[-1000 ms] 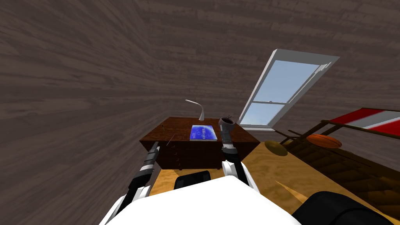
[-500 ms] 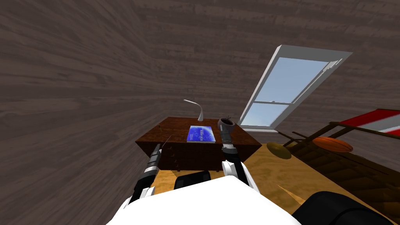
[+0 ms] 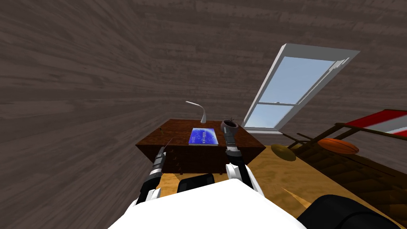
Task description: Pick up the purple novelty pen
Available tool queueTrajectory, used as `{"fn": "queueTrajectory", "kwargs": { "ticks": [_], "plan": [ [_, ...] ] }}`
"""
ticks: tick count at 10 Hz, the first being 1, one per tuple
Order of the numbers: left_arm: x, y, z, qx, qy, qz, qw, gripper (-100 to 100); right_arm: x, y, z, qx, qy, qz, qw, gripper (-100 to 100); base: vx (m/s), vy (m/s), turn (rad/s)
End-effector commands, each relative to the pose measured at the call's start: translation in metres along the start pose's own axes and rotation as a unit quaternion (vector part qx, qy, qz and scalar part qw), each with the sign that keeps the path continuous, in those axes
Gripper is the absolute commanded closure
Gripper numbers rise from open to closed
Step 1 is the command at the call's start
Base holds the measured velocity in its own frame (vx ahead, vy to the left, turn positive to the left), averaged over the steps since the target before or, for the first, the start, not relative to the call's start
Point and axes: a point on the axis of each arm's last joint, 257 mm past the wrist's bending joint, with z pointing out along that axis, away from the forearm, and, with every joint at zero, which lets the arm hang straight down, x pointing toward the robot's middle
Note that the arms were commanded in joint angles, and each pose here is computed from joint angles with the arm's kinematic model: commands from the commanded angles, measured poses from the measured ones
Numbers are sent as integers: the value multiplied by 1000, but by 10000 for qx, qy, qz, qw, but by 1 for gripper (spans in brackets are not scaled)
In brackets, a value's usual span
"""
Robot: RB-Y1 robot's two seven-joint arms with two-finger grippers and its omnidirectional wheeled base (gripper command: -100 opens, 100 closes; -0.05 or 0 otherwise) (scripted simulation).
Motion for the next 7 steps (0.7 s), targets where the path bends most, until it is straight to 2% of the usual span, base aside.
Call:
{"fn": "queueTrajectory", "kwargs": {
  "ticks": [1, 3, 4, 5, 7],
  "plan": [
    [-2, -1, 12, -14, -73, 12, 10000, -100, 0, 0, 0, 0, 0, 0, 10000, 0, -38, 18, -121],
    [-5, -3, 26, -24, -157, 14, 9999, -100, 0, 0, 0, 0, 0, 0, 10000, 0, -37, 27, -78],
    [-4, -3, 21, -15, -129, 7, 9999, -100, 0, 0, 0, 0, 0, 0, 10000, 0, -17, 13, -19],
    [-4, -2, 22, -22, -133, 13, 9999, 100, 0, 0, 0, 1, 0, 0, 10000, 0, 0, 0, 0],
    [-4, -3, 23, -3, -132, 12, 9999, 100, 0, 0, 0, 1, 0, 0, 10000, 0, 0, 0, 0]
  ]
}}
